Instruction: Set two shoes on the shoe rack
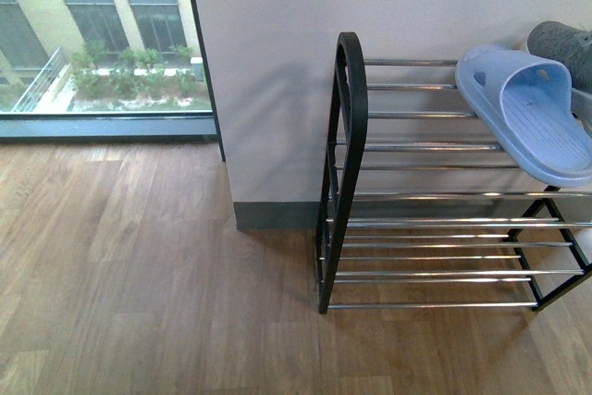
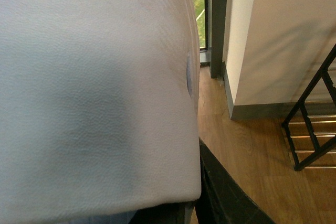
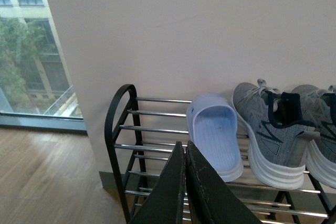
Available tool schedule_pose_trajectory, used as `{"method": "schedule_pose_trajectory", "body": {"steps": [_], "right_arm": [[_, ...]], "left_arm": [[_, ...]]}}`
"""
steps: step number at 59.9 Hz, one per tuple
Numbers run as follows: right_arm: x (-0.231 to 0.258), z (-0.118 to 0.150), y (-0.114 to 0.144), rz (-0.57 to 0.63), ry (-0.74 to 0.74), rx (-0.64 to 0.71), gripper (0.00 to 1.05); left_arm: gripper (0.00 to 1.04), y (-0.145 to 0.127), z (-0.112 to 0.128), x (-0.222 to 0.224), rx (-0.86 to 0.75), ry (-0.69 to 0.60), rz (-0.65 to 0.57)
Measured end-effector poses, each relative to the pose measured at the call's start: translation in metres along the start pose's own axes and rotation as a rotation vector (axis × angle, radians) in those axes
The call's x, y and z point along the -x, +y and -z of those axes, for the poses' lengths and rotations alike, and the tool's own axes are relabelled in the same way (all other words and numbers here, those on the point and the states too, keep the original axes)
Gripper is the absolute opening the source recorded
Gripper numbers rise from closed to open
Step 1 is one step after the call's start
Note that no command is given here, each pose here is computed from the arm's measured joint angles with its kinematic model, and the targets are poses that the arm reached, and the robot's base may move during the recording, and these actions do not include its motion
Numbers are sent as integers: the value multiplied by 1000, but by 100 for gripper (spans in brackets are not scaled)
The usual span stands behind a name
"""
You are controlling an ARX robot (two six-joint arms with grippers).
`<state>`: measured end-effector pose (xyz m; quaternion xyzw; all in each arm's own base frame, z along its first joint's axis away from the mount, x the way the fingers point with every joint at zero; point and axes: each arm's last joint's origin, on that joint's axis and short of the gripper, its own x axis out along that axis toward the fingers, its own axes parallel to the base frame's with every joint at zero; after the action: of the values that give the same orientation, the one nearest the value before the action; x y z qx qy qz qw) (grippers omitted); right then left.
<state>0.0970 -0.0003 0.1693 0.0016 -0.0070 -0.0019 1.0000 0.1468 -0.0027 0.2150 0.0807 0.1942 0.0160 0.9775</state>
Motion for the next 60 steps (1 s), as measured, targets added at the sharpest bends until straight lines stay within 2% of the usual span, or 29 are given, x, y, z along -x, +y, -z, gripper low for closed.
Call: {"method": "schedule_pose_trajectory", "body": {"steps": [24, 36, 51, 60], "right_arm": [[0, 0, 0, 0, -1, 0, 2], [0, 0, 0, 0, -1, 0, 35], [0, 0, 0, -4, -1, 0, 95], [0, 0, 0, -5, -2, 0, 95]], "left_arm": [[2, 0, 0, 0, 0, 0, 0], [2, 0, 0, 0, 0, 0, 0], [2, 0, 0, 0, 0, 1, -7], [2, 0, 0, 0, 0, 1, -4]]}}
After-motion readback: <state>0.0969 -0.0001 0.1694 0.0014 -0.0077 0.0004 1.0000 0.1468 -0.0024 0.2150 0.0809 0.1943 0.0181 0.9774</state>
